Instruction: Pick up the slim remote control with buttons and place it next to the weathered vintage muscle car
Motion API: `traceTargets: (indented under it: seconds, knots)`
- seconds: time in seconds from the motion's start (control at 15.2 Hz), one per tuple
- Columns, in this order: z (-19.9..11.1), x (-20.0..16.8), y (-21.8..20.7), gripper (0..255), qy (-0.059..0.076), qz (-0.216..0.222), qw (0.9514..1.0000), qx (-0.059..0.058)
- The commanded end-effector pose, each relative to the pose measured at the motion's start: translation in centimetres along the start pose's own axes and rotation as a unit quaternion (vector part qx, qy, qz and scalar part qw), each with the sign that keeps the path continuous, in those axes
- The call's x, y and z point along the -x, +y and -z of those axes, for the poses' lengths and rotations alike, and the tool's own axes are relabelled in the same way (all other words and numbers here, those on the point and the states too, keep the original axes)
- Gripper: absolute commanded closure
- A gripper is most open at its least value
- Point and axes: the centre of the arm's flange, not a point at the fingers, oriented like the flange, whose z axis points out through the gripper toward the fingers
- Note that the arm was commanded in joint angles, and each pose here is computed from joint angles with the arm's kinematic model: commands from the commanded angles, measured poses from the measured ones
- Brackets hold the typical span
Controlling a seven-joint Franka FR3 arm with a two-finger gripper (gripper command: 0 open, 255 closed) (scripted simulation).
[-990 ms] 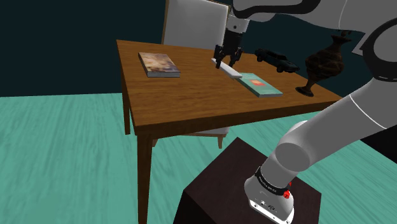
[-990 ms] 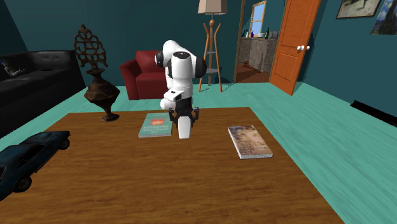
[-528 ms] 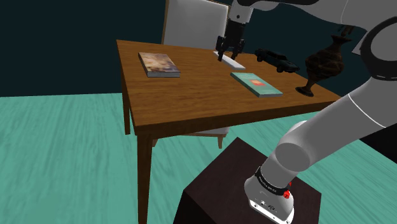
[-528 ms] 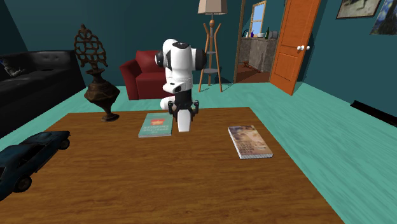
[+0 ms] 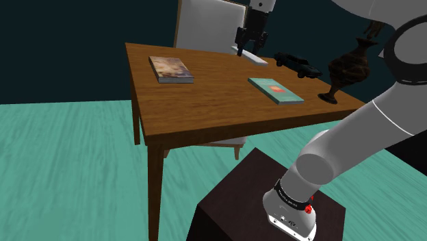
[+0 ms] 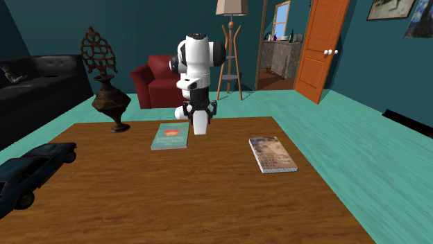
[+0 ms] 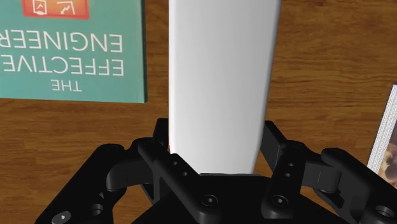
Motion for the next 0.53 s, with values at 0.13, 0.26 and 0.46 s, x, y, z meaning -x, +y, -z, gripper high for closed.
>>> traceTargets:
  seconds: [0.13,0.26,0.46]
  knots:
    - [2.3,0.0,0.0,255,0.000,0.000,1.0000,0.000]
    - [3.3,0.0,0.1,255,0.000,0.000,1.0000,0.000]
    - [4.9,0.0,0.1,255,0.000,0.000,1.0000,0.000]
